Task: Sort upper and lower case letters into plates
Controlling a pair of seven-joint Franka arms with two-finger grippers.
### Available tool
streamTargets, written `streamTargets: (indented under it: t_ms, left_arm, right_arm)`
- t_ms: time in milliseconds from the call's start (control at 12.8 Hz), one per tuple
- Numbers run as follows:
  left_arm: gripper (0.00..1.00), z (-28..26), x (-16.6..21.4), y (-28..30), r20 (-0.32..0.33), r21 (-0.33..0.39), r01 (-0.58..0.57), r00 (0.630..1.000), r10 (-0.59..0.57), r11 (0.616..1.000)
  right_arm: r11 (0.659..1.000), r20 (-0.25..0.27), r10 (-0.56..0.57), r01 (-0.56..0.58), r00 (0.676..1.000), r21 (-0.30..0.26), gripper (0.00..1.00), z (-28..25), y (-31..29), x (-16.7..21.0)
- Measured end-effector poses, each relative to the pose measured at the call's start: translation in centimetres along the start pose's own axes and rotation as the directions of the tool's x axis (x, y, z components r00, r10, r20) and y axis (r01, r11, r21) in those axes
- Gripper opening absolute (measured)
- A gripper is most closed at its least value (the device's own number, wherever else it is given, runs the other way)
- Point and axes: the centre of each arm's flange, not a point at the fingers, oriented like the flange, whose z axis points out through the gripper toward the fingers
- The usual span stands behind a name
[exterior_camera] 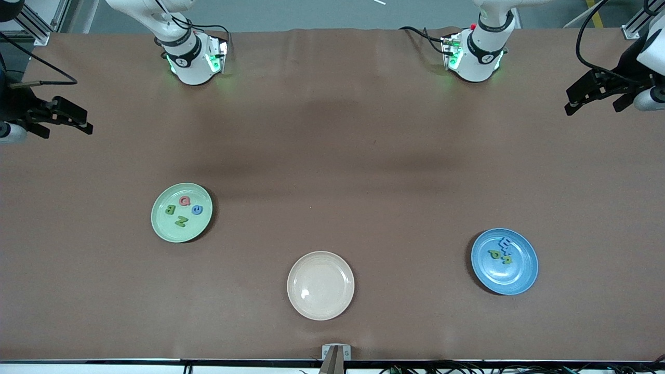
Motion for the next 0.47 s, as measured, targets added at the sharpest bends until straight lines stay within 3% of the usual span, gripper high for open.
streamTargets:
  t_ms: [468]
  left_arm:
    - [1.00, -0.34, 0.05, -0.11, -0.009, -0.001, 0.002, 1.000, -0.002, 1.000]
  right_arm:
    - [1.000, -0.010, 0.005, -0.005, 1.000, -0.001, 1.00, 0.04, 0.27, -0.39]
